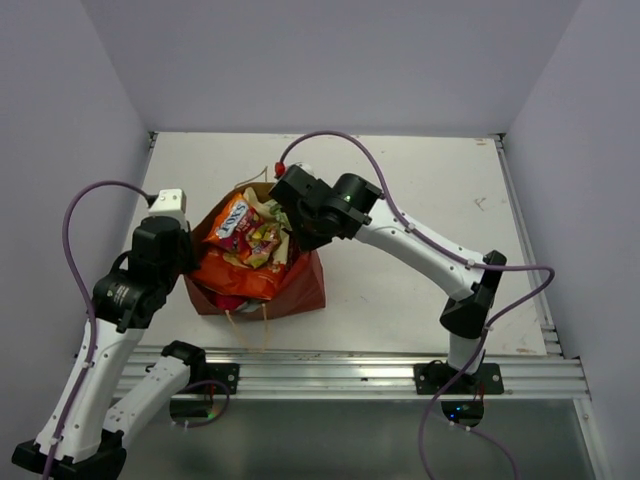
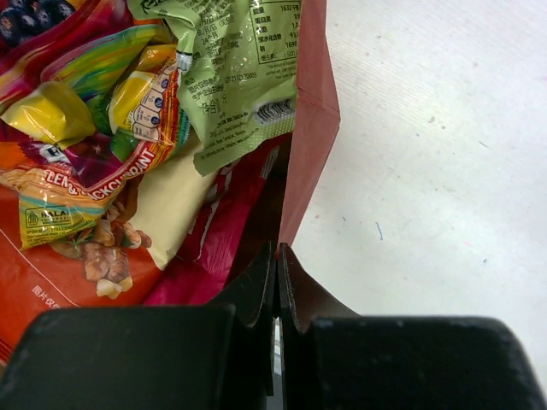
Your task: Place the snacks into the paper bag
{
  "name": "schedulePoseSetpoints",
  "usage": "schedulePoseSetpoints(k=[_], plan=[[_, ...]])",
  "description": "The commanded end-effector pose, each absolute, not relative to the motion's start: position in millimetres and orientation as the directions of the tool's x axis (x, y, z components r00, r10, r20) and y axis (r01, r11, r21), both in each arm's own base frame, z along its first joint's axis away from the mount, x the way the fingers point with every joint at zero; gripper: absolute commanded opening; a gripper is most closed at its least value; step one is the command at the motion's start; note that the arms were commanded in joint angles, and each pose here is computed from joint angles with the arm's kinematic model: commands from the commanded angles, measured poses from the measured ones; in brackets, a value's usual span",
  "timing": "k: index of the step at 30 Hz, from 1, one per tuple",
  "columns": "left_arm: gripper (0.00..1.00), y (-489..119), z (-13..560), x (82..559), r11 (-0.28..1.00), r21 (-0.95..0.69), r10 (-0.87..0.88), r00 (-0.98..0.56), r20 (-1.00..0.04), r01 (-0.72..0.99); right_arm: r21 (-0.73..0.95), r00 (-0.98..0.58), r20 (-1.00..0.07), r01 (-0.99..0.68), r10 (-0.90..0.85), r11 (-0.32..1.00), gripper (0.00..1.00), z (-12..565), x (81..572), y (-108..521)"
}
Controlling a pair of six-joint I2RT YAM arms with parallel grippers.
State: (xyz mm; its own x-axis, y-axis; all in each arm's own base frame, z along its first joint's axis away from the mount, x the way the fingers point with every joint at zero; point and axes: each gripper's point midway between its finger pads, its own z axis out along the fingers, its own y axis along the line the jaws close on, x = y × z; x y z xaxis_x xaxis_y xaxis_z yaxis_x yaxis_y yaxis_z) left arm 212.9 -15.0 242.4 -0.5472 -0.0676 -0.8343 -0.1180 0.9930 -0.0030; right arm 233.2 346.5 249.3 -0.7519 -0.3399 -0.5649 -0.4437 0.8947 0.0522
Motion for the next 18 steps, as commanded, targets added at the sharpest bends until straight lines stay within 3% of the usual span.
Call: schedulePoseSetpoints(k=[1, 6, 12, 18], plan=[[0.00, -19, 307, 238, 0.986, -0.092, -0.137, -0.361, -0.923, -0.139, -0.019, -0.726, -0.622, -0.360, -0.293, 0.933, 0.00, 303, 229, 292], [0.00, -33, 323, 250, 0.982, -0.158, -0.185, -0.326, -0.927, -0.108, -0.016, -0.693, -0.674, -0.333, -0.256, 0.943, 0.00, 339, 229, 276], [0.00, -50, 350, 259, 0.972, -0.223, -0.235, -0.273, -0.933, -0.072, -0.052, -0.684, -0.687, -0.291, -0.246, 0.955, 0.00, 347, 228, 256], [0.00, -84, 341, 265, 0.961, -0.273, -0.269, -0.304, -0.914, -0.030, -0.064, -0.704, -0.682, -0.214, -0.200, 0.975, 0.00, 345, 230, 222]])
